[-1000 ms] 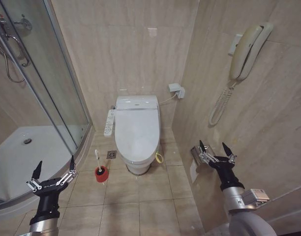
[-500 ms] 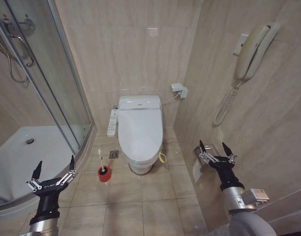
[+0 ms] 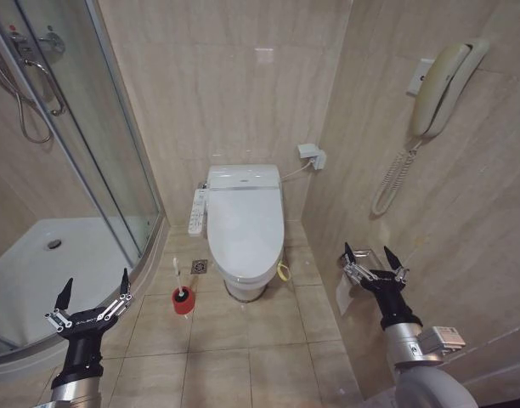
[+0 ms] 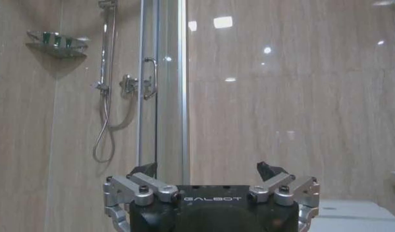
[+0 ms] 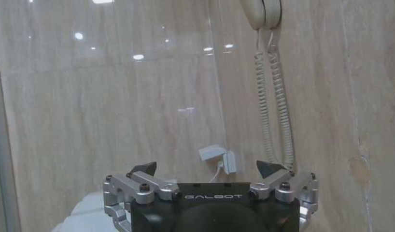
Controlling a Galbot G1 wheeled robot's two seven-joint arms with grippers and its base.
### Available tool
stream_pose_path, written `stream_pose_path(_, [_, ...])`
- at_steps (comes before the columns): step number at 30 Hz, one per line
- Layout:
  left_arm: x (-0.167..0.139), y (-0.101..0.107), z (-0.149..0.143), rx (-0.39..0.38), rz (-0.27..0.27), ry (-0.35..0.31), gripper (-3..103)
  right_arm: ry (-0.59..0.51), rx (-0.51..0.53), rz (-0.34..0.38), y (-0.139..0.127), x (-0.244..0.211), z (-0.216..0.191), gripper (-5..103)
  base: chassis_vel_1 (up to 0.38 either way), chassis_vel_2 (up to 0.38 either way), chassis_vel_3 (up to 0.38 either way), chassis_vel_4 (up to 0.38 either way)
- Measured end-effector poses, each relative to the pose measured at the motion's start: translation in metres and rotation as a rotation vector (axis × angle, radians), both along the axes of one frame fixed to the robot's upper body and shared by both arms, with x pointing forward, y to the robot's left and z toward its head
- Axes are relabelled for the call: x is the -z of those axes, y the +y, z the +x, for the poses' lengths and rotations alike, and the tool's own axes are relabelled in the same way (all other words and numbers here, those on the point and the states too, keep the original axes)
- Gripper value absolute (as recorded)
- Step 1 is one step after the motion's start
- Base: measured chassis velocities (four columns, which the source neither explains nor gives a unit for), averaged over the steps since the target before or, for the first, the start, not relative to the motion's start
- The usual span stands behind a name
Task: Open the toilet lid, clean the toilet bowl with a toilet brush, close the toilet lid, and flush.
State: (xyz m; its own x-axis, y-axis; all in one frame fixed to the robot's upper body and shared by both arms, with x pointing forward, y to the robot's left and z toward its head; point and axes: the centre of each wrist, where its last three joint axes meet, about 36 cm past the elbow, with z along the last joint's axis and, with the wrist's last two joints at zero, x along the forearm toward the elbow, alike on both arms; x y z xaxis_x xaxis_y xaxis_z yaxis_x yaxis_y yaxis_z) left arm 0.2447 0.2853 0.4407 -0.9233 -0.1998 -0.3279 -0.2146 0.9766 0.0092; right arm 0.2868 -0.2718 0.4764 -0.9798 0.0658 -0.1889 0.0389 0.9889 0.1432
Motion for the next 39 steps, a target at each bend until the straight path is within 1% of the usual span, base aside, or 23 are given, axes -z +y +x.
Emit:
stream_pose_path(10, [0.0,0.0,0.0,0.0,0.0,0.0,100,0.0,0.0,0.0,0.0,0.0,0.0,100,0.008,-0.004,-0.018,0.008])
stream_pose_path(20, [0.0,0.0,0.0,0.0,0.0,0.0,100,0.0,0.0,0.0,0.0,0.0,-0.0001,100,0.079,-0.085,-0.077,0.08])
stream_pose_path(39, [0.0,0.0,0.0,0.0,0.0,0.0,100,0.0,0.0,0.0,0.0,0.0,0.0,100,0.006,-0.007,-0.005,0.008])
